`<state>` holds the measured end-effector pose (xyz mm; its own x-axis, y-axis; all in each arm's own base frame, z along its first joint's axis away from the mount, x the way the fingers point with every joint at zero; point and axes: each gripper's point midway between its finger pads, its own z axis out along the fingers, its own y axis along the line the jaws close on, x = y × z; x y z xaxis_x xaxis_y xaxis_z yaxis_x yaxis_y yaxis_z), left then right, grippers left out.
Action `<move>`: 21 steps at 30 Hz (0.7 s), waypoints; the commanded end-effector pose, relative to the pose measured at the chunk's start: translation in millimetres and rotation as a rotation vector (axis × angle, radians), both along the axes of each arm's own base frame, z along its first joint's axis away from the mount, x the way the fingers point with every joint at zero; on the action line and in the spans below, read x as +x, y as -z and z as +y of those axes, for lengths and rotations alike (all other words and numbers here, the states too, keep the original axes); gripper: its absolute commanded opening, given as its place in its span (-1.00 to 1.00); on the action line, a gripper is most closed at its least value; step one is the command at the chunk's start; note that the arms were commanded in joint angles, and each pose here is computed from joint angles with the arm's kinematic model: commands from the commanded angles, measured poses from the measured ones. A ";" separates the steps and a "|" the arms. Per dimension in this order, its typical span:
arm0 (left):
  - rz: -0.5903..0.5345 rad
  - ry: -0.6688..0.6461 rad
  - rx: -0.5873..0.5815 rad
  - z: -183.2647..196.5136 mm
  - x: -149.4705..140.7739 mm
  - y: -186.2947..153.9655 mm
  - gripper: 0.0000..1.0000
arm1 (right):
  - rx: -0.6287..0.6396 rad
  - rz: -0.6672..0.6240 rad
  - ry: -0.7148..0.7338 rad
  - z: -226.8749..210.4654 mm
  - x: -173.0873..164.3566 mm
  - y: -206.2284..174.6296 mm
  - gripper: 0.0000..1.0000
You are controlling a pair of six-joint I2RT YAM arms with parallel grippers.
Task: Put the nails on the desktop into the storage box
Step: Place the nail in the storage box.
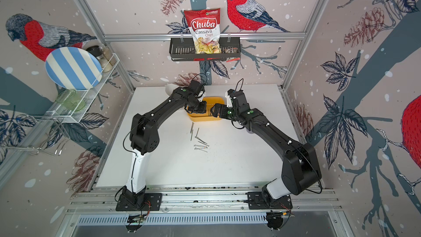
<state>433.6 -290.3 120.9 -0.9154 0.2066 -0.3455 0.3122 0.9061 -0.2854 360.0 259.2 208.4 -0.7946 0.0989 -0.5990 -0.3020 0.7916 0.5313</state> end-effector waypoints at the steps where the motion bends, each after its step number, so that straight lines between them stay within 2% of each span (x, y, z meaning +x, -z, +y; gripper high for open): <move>1: 0.003 -0.018 0.031 19.4 -21.1 2.0 -0.48 | 0.010 -0.014 0.010 4.7 2.8 -0.2 1.00; 9: 0.081 -0.030 0.051 36.4 -66.6 37.5 -0.40 | -0.018 0.008 -0.005 4.0 -7.2 19.2 1.00; 21: 0.117 0.006 0.111 22.1 -65.6 61.6 -0.38 | -0.038 0.015 -0.014 -0.7 -13.7 27.2 1.00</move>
